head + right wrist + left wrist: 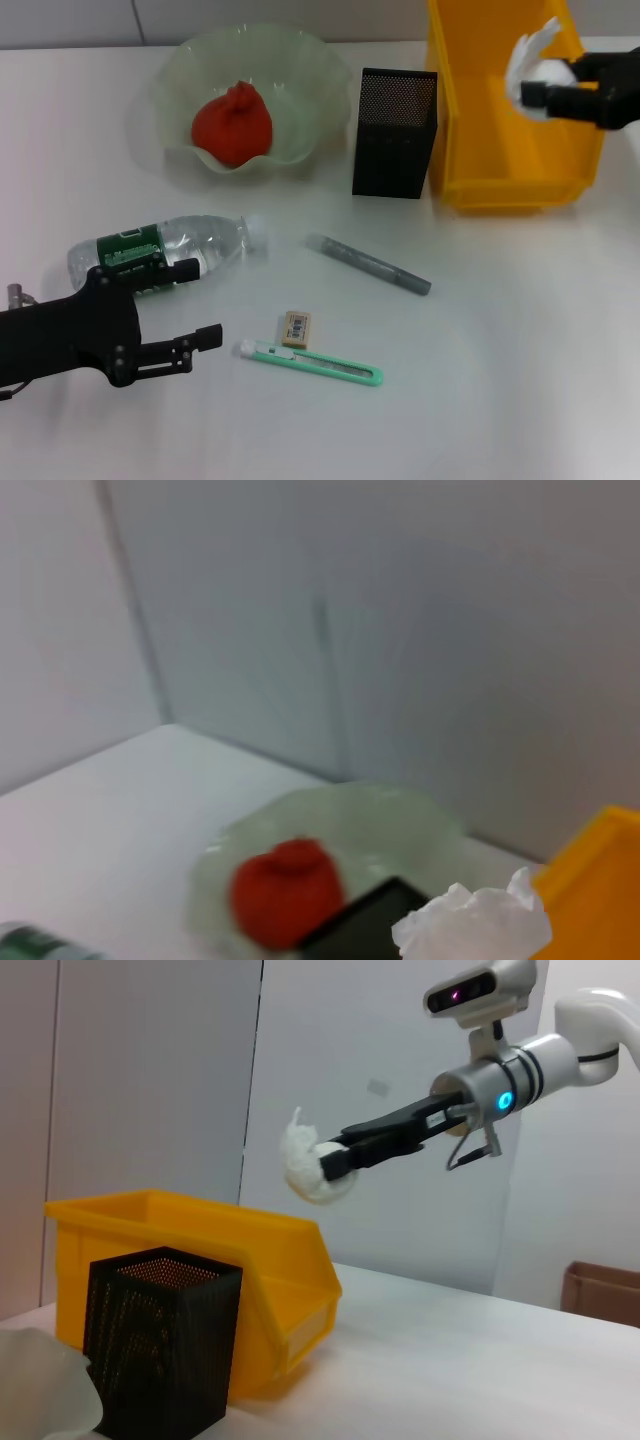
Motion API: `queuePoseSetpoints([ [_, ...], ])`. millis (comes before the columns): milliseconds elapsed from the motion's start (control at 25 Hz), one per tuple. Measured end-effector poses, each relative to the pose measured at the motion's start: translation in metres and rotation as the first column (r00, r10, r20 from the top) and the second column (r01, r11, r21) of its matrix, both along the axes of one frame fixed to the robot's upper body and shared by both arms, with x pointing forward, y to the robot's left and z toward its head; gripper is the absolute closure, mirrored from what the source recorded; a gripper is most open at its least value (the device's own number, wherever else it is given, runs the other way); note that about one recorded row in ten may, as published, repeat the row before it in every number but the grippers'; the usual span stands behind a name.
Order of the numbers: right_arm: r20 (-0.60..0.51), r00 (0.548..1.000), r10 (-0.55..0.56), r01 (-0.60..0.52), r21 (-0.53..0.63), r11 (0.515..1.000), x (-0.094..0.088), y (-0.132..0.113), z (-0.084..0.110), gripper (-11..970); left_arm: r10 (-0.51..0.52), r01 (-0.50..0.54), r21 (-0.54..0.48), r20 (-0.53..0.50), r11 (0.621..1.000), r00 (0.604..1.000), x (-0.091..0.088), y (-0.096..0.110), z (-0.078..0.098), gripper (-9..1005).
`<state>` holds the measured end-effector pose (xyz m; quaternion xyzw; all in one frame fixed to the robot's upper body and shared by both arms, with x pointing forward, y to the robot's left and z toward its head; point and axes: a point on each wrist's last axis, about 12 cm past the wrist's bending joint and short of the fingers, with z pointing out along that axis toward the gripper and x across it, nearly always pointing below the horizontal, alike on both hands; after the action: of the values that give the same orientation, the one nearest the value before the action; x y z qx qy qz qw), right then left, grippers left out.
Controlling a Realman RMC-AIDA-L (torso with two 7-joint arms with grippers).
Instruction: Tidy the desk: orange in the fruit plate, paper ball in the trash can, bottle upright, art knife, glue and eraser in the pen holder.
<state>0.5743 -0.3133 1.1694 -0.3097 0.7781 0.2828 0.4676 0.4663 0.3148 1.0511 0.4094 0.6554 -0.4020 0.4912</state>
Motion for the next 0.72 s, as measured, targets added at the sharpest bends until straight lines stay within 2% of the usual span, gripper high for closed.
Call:
queuePoseSetpoints([
  [200, -0.002, 0.994, -0.111, 0.111, -0.008, 0.994, 0.01, -0.006, -0.012, 457, 0.001, -0.001, -0.011, 0.003, 1.0, 1.0, 0.0, 0.0, 0.001, 197],
  [520, 0.013, 0.99, -0.141, 0.141, -0.034, 0.989, 0.022, 0.001, -0.017, 453, 0.008, -0.008, -0.025, 0.004, 1.0, 1.0, -0.003, 0.002, 0.002, 196],
  [720, 0.023, 0.984, -0.178, 0.178, -0.028, 0.984, 0.024, -0.002, -0.018, 283, 0.005, -0.005, -0.03, 0.002, 1.0, 1.0, -0.003, 0.002, 0.002, 196],
])
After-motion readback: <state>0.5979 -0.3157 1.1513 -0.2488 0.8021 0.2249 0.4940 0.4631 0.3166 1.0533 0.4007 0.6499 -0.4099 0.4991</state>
